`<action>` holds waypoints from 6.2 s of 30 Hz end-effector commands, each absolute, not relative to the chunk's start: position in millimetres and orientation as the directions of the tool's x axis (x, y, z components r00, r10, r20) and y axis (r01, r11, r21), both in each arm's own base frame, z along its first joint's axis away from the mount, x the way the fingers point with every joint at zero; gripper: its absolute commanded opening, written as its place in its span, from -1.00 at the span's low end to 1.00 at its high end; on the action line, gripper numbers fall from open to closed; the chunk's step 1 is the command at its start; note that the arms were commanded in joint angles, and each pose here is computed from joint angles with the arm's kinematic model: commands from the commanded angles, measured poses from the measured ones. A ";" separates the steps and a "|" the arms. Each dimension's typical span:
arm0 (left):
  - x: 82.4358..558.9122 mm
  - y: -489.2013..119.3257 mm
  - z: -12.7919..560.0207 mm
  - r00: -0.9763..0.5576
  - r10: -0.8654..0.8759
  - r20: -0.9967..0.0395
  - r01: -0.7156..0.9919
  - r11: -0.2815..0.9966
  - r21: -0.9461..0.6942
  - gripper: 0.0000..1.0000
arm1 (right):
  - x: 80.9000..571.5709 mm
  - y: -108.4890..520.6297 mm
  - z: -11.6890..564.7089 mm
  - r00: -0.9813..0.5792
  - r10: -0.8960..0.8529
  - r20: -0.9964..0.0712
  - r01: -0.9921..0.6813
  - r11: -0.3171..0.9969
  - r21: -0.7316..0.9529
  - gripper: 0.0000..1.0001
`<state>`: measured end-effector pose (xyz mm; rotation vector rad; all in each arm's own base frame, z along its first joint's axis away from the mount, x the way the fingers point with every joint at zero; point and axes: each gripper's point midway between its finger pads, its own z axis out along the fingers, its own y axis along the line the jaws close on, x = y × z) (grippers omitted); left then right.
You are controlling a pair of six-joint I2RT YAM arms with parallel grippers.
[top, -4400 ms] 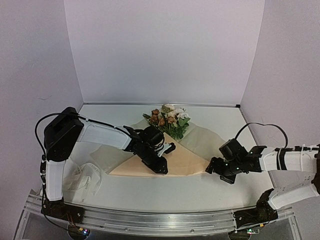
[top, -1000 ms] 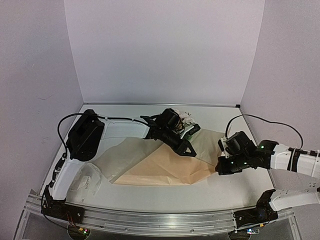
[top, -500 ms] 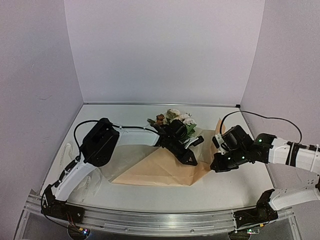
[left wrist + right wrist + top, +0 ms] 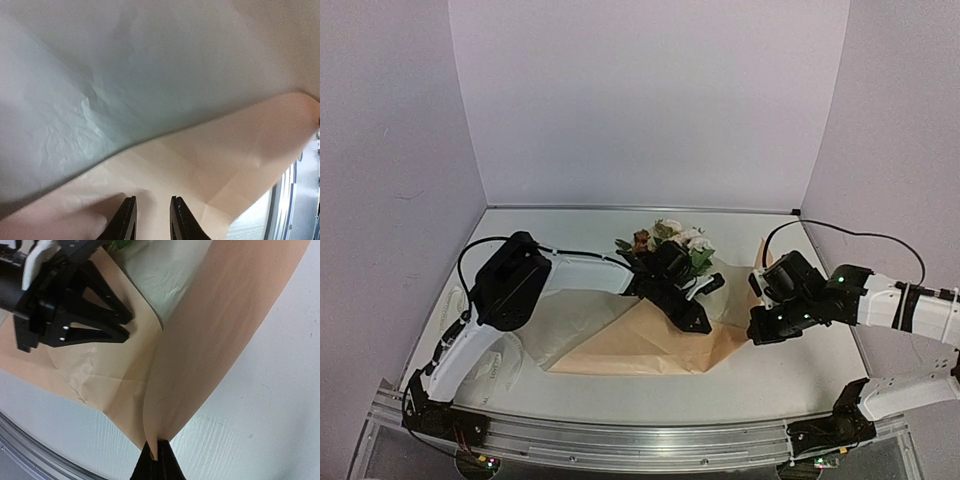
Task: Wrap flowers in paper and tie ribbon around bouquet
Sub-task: Press the fold line on the 1/4-folded wrapping paper, then fold the one-fourth-folded wrapping paper at the center of the board, then pass from the right arm to the left, then press the fold line on the 2/3-folded wrapping paper.
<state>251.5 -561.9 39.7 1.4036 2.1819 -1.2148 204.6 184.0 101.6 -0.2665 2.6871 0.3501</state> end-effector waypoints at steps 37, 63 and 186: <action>182.7 -357.1 13.5 -0.774 0.548 -0.317 0.630 0.609 -0.482 -0.80 | 210.7 184.6 126.2 -0.847 -0.212 -0.487 -0.287 0.954 0.083 -1.00; 205.2 -356.6 44.7 -0.806 0.469 -0.362 0.591 0.601 -0.538 -0.77 | 249.5 345.3 84.1 -0.950 -0.178 -0.256 -0.288 0.812 0.508 -1.00; 383.9 -356.4 76.4 -0.933 0.115 -0.341 0.320 0.699 -0.640 -0.93 | 217.4 313.9 5.1 -0.995 0.056 0.081 0.095 0.765 0.637 0.31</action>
